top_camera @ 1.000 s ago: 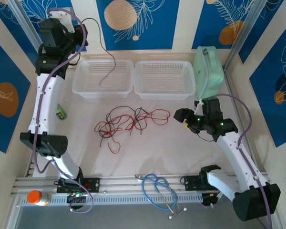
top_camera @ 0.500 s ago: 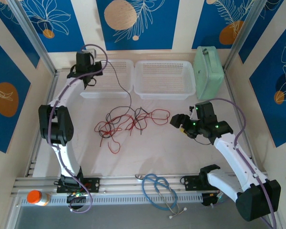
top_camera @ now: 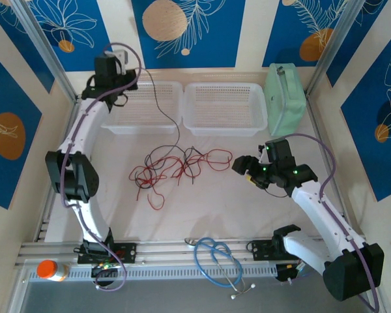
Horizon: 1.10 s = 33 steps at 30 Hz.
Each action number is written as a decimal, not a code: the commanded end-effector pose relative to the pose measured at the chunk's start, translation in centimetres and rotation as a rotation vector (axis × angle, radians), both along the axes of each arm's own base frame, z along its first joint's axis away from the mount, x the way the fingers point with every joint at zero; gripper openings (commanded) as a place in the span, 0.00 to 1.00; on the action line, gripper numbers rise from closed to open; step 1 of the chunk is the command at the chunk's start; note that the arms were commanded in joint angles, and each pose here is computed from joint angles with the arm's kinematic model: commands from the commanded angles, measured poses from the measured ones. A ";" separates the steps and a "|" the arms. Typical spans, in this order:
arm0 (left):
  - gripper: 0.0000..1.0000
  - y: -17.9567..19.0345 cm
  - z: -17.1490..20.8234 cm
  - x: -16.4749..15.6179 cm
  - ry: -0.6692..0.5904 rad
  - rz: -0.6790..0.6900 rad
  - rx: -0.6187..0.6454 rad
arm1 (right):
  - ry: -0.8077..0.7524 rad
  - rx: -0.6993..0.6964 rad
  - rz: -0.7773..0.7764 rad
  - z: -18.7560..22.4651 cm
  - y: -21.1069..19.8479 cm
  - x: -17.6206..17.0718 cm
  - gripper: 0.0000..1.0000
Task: Untangle the cables
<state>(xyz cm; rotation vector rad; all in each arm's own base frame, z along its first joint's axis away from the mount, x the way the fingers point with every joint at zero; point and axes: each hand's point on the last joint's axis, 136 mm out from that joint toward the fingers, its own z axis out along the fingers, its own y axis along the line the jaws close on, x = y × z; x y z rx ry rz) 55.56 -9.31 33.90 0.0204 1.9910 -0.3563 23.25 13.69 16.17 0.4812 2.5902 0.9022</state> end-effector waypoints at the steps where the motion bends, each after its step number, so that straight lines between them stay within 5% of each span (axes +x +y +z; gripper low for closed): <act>1: 0.00 -2.5 11.7 -6.0 -0.165 -0.166 -0.086 | -0.016 -0.003 -0.001 1.0 0.1 0.3 0.76; 9: 0.00 -3.7 19.8 -11.3 -0.324 -0.273 -0.156 | -0.017 0.003 0.007 1.1 0.3 0.6 0.76; 21: 0.00 0.7 13.0 -1.3 -0.268 -0.019 0.017 | -0.004 0.006 0.027 0.9 1.0 0.6 0.76; 33: 0.00 0.6 16.8 -1.3 -0.357 -0.023 -0.023 | -0.008 -0.017 0.021 1.3 0.8 1.0 0.76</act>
